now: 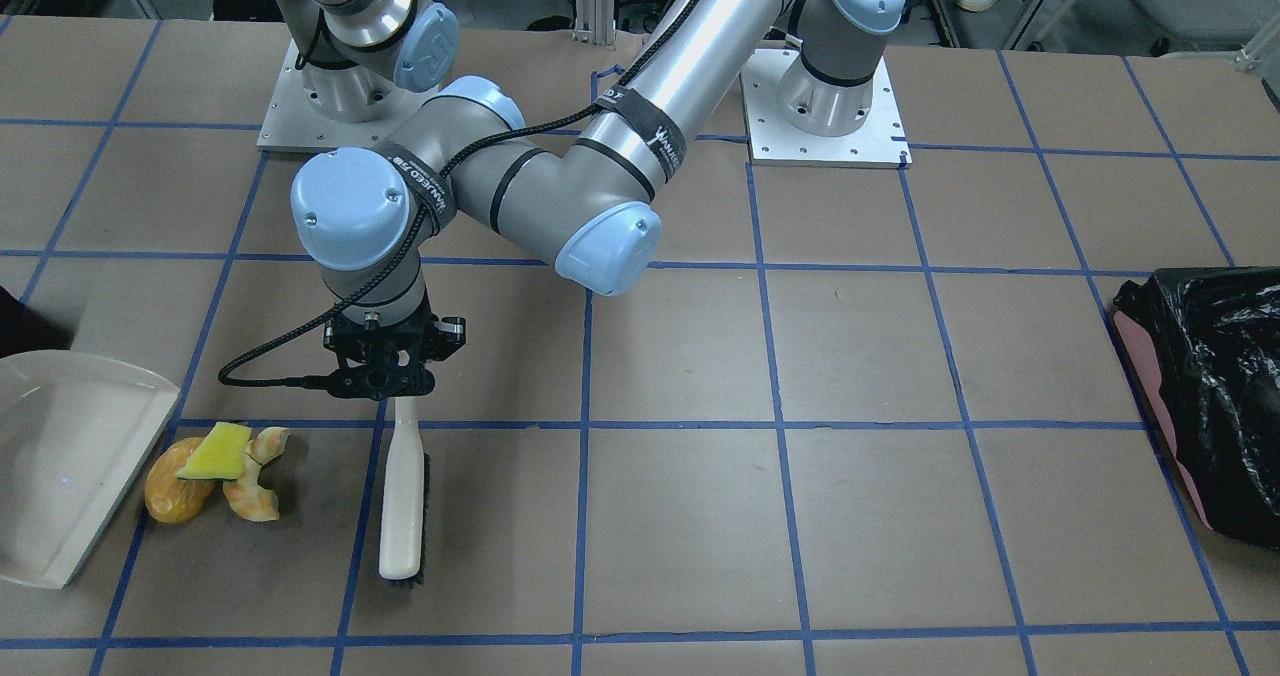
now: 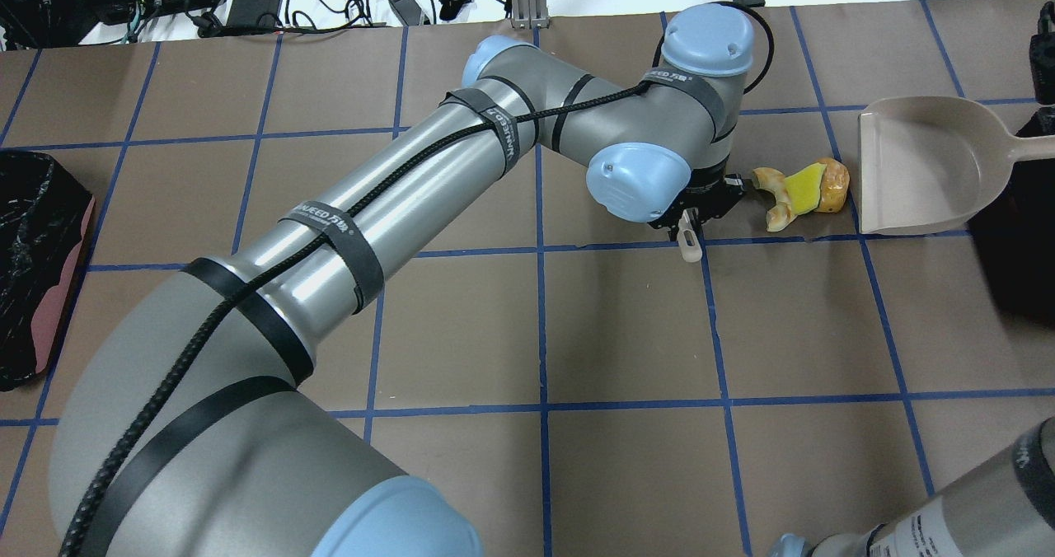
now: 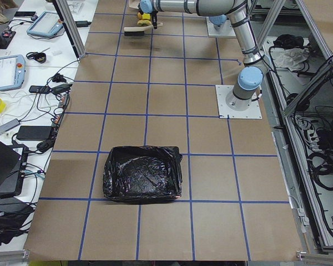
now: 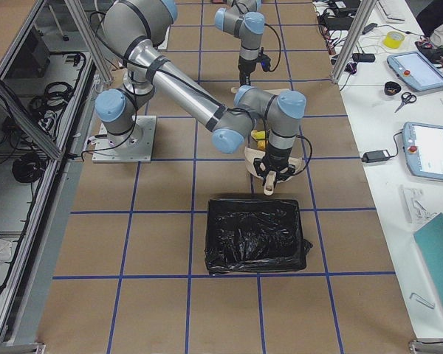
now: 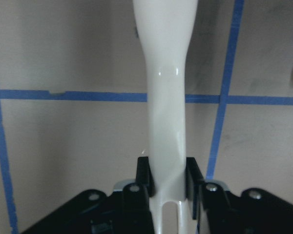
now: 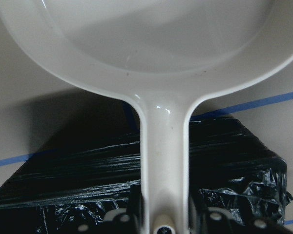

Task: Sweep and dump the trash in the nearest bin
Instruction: 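Lower the dustpan beside the sponge while the left gripper moves the brush behind it, then sweep the sponge and toy into the dustpan with the left gripper's brush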

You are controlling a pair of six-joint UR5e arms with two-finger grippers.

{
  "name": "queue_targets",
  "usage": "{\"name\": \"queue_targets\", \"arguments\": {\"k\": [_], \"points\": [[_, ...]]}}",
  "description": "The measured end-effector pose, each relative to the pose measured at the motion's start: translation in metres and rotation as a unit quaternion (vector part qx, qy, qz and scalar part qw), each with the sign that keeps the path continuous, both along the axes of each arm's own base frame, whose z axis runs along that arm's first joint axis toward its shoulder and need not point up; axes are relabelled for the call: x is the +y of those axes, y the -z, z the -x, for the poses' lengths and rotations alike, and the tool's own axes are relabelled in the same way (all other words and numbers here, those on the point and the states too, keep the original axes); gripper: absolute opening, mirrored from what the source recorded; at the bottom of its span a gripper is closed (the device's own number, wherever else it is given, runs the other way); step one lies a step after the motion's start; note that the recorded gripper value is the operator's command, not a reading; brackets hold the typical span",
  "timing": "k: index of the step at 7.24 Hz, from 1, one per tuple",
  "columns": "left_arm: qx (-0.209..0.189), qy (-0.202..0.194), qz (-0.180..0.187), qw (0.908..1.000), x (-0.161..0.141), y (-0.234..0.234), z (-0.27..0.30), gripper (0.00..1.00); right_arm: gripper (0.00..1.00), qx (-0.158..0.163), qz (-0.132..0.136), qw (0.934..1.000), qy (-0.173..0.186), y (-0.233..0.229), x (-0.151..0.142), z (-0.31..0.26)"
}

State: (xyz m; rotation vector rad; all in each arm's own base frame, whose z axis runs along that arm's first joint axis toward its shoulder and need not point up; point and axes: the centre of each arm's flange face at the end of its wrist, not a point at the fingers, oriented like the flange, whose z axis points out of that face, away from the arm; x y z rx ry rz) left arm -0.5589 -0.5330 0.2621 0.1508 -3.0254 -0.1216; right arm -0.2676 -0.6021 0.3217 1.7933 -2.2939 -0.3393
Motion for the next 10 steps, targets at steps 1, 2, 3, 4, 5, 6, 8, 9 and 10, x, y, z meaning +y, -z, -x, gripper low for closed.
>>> {"name": "queue_targets", "arguments": {"k": [1, 2, 3, 4, 5, 6, 8, 9, 10], "points": [[0.003, -0.003, 0.004, 1.0000, 0.003, 0.005, 0.010, 0.00, 0.00, 0.004, 0.003, 1.0000, 0.001, 0.005, 0.002, 0.000], [0.006, -0.007, 0.006, 0.9999, 0.006, 0.011, 0.020, 0.00, 0.00, 0.005, 0.002, 1.0000, 0.003, 0.011, 0.003, -0.001], [0.010, -0.012, 0.007, 0.9999, 0.009, 0.016, 0.032, 0.00, 0.00, 0.005, 0.002, 1.0000, 0.006, 0.016, 0.005, -0.002], [0.016, -0.018, 0.006, 0.9997, 0.013, 0.019, 0.044, 0.00, 0.00, 0.005, 0.002, 1.0000, 0.008, 0.020, 0.007, -0.003], [0.021, -0.023, 0.003, 0.9995, 0.017, 0.020, 0.054, 0.00, 0.00, 0.004, 0.001, 1.0000, 0.008, 0.024, 0.008, -0.004], [0.023, -0.029, 0.000, 0.9993, 0.022, 0.021, 0.061, 0.00, 0.00, 0.004, 0.000, 1.0000, 0.009, 0.026, 0.009, -0.005], [0.033, -0.041, -0.012, 0.9985, 0.036, 0.021, 0.075, 0.00, 0.00, -0.001, -0.001, 1.0000, 0.008, 0.029, 0.009, -0.006], [0.038, -0.045, -0.017, 0.9981, 0.044, 0.021, 0.083, 0.00, 0.00, -0.005, -0.002, 1.0000, 0.006, 0.032, 0.009, -0.007], [0.045, -0.050, -0.016, 0.9976, 0.049, 0.023, 0.090, 0.00, 0.00, -0.009, -0.005, 0.9999, 0.005, 0.035, 0.010, -0.008]]}}
